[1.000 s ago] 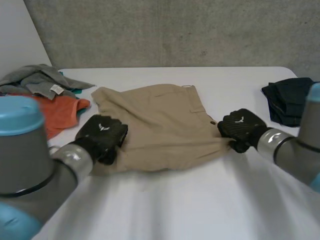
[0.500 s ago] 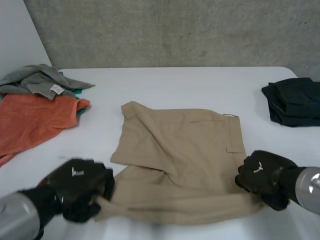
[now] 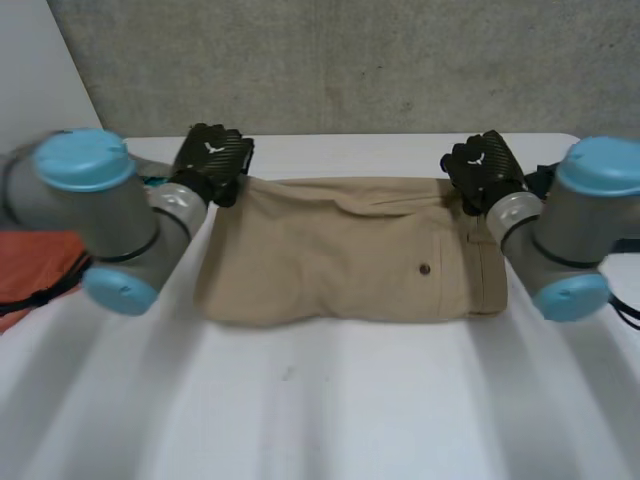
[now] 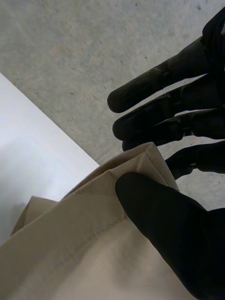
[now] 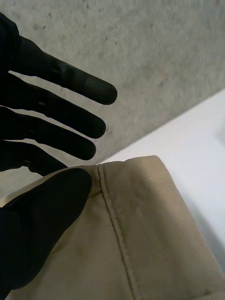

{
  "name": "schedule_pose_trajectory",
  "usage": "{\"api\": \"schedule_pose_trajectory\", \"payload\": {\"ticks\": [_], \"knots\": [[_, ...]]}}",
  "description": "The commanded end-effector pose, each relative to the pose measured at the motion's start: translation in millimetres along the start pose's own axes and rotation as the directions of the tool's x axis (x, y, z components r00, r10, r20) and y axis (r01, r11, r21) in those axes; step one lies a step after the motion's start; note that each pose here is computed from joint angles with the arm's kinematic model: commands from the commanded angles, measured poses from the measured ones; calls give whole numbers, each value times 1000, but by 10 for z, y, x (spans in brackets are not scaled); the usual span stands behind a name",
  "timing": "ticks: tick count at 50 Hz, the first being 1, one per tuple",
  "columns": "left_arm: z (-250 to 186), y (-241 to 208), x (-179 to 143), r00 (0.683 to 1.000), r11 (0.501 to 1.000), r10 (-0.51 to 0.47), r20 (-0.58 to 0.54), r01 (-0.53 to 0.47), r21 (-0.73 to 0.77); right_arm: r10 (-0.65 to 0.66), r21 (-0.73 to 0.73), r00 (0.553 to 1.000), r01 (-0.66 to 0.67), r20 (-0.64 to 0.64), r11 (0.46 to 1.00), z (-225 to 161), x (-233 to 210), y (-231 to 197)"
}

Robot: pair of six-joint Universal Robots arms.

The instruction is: Fold the laundry.

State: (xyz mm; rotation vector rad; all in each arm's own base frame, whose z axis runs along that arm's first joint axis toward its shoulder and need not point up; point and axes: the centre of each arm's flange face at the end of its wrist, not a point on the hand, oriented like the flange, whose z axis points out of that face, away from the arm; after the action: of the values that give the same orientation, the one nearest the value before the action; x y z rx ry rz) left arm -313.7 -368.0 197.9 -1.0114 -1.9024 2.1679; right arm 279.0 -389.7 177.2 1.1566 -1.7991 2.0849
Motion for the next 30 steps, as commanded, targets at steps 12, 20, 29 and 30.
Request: {"api": "schedule_pose_trajectory", "payload": {"ticks": [12,20,29,30], "knots": [[178,11,216,998,998,-55,-27,55,12,121,27,985,-119,-126,993,304,6,37],[-108,-182,111,997,996,-80,-9,81,48,216,-46,976,-216,-15,975,-165,193,-264],[-554,-334,146,978,979,-204,-40,203,-30,341,-167,940,-332,29,928,-553,350,-280],[-591,-349,157,976,977,-213,-45,211,-39,350,-177,936,-340,26,923,-571,353,-267]]}}
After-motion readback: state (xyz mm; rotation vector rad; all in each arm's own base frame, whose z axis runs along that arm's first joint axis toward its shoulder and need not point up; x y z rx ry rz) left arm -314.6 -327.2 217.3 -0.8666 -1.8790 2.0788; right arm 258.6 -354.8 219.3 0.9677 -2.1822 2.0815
